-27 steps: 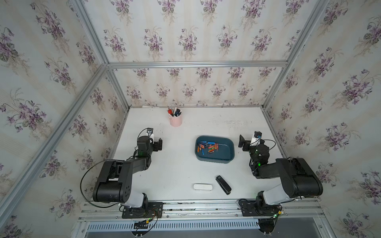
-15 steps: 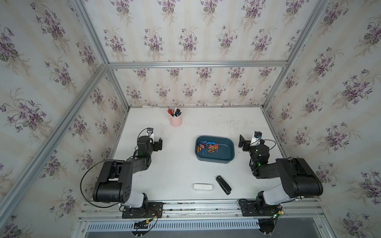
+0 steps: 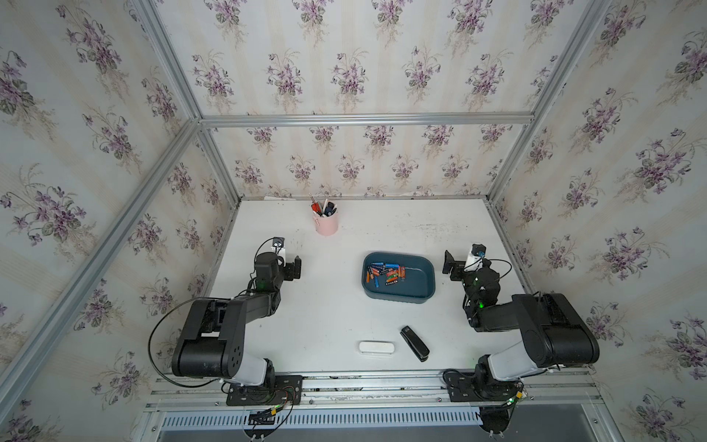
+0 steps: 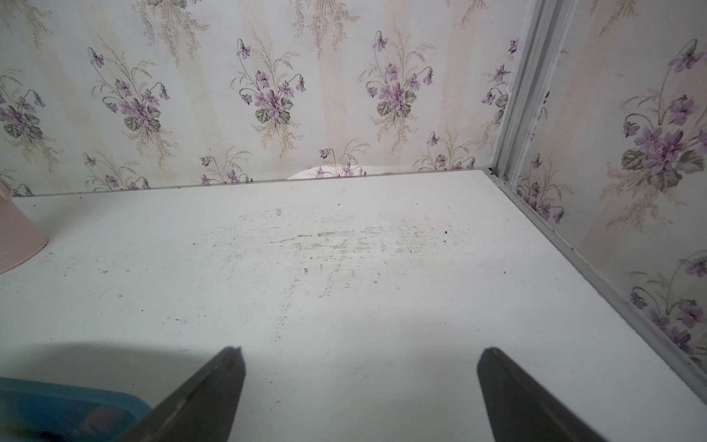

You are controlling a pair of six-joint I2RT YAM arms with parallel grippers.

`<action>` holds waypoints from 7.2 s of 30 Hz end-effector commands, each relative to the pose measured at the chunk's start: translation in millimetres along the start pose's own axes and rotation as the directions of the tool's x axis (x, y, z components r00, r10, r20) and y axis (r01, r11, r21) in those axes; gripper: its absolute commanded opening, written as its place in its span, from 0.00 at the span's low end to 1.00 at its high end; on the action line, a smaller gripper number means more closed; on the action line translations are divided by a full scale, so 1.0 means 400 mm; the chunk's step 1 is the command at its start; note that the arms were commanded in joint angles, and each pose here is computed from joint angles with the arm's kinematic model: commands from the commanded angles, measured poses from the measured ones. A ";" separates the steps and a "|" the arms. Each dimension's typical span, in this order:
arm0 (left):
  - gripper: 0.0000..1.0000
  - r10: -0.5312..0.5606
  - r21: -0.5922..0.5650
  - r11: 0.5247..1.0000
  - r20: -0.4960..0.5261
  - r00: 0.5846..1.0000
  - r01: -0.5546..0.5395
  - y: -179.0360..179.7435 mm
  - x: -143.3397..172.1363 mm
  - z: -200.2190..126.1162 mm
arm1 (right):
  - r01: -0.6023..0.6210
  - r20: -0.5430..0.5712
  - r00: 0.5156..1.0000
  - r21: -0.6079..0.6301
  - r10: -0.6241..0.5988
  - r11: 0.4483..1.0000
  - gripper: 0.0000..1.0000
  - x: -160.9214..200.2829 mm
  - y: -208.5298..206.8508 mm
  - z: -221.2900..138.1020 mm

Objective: Take the batteries out of the storage box
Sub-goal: Adjust the storage box at the center of the board, then pick up the battery from the storage box.

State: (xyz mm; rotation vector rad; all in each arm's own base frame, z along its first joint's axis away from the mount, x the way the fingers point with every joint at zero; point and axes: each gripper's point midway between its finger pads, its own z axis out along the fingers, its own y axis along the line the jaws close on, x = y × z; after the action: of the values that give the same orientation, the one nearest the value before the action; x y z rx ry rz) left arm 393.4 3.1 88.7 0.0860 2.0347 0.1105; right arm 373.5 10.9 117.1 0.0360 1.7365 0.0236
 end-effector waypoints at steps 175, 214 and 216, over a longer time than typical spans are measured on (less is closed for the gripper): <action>1.00 0.175 0.255 0.966 -0.750 0.637 0.034 -0.505 0.059 -0.213 | -0.127 -0.783 0.596 -0.312 -0.179 0.942 0.92 -0.034 0.597 0.025; 0.99 -0.028 0.222 0.926 -0.766 0.642 0.305 -0.352 0.017 -0.183 | -0.076 -0.850 0.383 -0.419 -0.362 0.905 0.28 0.281 0.746 -0.046; 0.99 -0.028 0.222 0.926 -0.767 0.641 0.307 -0.353 0.017 -0.183 | -0.070 -0.851 0.377 -0.419 -0.364 0.906 0.27 0.289 0.744 -0.047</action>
State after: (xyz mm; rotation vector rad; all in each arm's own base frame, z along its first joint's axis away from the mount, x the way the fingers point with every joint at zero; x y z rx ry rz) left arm 321.6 -138.4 98.2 0.0388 2.8944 -0.3925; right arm 341.6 316.8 23.7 -0.5418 2.8450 0.3586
